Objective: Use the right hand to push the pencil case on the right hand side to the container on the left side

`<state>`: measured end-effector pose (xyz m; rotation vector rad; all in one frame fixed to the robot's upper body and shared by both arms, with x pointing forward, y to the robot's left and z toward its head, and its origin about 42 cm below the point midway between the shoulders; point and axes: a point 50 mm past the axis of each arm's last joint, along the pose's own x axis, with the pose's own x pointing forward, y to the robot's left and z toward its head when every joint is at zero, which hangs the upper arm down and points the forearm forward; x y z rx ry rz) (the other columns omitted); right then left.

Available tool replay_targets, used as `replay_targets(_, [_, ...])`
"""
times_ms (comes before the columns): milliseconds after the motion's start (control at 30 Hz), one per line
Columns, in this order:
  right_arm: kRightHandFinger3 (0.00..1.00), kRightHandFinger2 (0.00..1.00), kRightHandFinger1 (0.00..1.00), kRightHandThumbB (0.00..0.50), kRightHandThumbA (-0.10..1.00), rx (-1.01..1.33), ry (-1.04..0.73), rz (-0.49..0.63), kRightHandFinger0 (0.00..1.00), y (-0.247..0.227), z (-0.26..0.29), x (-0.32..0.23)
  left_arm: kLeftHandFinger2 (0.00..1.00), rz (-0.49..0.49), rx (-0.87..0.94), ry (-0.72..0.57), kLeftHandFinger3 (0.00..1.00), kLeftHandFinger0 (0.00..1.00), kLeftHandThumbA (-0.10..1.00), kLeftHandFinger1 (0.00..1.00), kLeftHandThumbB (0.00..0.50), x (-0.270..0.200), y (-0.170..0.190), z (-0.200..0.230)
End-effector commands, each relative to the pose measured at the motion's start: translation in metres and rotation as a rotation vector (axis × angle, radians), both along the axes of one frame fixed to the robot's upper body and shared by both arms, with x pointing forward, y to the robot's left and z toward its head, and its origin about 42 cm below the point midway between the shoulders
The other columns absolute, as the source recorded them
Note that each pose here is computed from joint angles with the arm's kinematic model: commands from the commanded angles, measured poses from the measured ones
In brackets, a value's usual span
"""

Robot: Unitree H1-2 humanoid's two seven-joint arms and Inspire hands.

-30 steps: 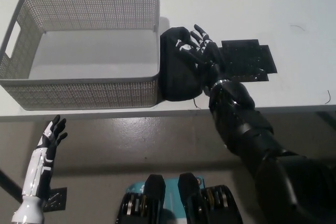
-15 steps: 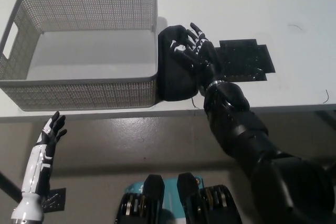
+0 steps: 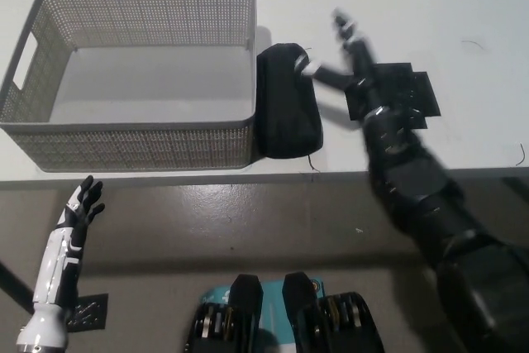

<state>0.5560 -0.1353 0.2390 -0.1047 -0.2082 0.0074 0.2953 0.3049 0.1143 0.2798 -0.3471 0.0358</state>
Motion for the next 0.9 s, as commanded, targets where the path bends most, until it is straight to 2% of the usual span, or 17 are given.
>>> replay_targets(0, [1.00,1.00,1.00,0.347,1.00,0.240,-0.206,-0.001,1.00,-0.015,0.054,0.006,1.00,0.006,0.006,-0.089,1.00,1.00,1.00,1.00,0.096,0.004,0.006,0.017])
replay_targets(133, [1.00,1.00,1.00,0.355,1.00,0.434,-0.225,0.048,1.00,-0.027,0.066,0.004,1.00,0.008,0.023,-0.084,1.00,1.00,1.00,1.00,0.101,0.003,0.006,0.016])
replay_targets(233, [1.00,1.00,1.00,0.316,1.00,0.578,-0.279,0.097,1.00,-0.037,0.077,-0.006,1.00,0.005,0.016,-0.086,1.00,1.00,1.00,1.00,0.105,0.003,0.004,0.016])
replay_targets(300, [1.00,1.00,1.00,0.354,1.00,0.611,-0.317,0.120,1.00,-0.044,0.080,-0.018,1.00,-0.004,0.009,-0.086,1.00,1.00,1.00,1.00,0.116,0.004,0.003,0.016])
replay_targets(433, [1.00,1.00,1.00,0.376,1.00,0.516,-0.433,0.114,1.00,-0.062,0.074,-0.065,1.00,-0.012,0.008,-0.098,1.00,1.00,1.00,1.00,0.108,0.009,0.004,0.021])
replay_targets(567, [1.00,1.00,1.00,0.293,1.00,0.383,-0.542,0.100,1.00,-0.084,0.047,-0.124,1.00,-0.014,0.033,-0.112,1.00,1.00,1.00,1.00,0.086,0.015,0.005,0.026])
replay_targets(733, [1.00,1.00,1.00,0.278,1.00,0.293,-0.505,0.112,1.00,-0.104,-0.008,-0.186,1.00,-0.034,0.012,-0.115,1.00,1.00,1.00,1.00,0.082,0.018,0.006,0.029])
replay_targets(800, [1.00,1.00,1.00,0.294,1.00,0.252,-0.479,0.091,1.00,-0.109,-0.029,-0.202,1.00,-0.033,0.015,-0.121,1.00,1.00,1.00,1.00,0.082,0.019,0.006,0.031])
replay_targets(867, [1.00,1.00,1.00,0.353,1.00,0.231,-0.418,0.072,1.00,-0.114,-0.053,-0.218,1.00,-0.034,0.017,-0.131,1.00,1.00,1.00,1.00,0.069,0.020,0.006,0.034])
